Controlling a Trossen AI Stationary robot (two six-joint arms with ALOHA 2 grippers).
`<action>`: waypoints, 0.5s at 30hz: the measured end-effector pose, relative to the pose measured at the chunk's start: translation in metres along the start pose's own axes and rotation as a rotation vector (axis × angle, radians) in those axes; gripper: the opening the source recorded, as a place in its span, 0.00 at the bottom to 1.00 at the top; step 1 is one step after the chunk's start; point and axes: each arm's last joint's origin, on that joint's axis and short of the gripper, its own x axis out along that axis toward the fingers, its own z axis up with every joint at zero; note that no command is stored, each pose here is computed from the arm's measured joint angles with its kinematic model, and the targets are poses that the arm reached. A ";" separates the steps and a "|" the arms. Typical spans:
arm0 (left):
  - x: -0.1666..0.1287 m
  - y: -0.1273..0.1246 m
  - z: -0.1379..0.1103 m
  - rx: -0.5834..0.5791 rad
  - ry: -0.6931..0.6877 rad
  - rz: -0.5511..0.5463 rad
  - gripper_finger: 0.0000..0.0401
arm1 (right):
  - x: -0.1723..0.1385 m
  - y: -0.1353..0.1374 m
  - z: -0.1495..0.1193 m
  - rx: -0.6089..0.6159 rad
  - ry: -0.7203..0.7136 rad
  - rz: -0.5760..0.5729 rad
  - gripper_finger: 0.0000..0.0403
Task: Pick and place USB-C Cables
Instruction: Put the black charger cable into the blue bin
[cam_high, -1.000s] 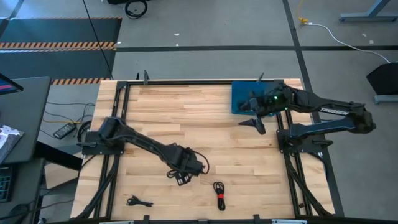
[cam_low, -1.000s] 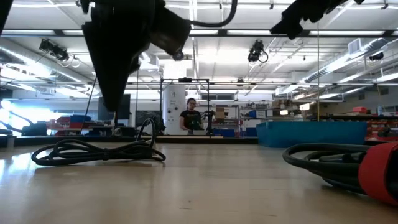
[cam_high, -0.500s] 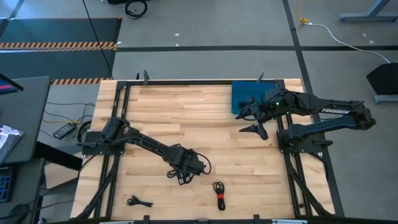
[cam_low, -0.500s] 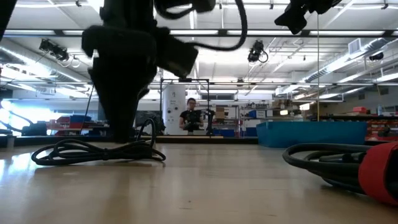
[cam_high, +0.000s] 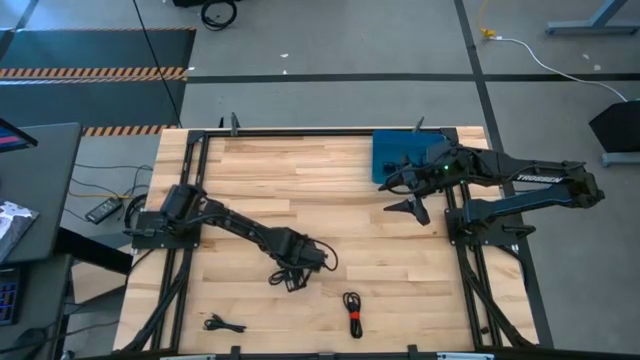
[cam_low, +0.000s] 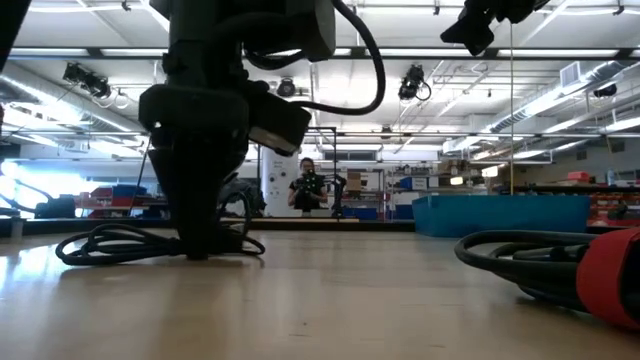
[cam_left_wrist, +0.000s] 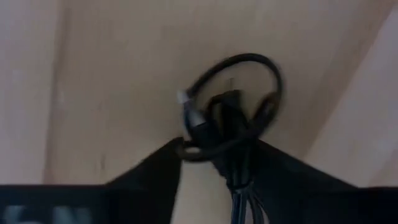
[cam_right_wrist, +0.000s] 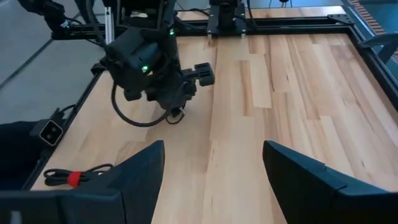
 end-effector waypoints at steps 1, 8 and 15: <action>-0.002 0.002 0.002 0.005 -0.006 -0.001 0.37 | 0.000 0.000 0.000 0.000 0.000 0.001 0.69; -0.022 0.018 0.030 0.011 -0.244 -0.035 0.14 | 0.007 -0.002 -0.018 0.006 0.086 -0.024 0.67; -0.097 0.044 0.061 0.029 -0.734 -0.022 0.17 | 0.011 -0.001 -0.022 -0.011 -0.064 -0.005 0.64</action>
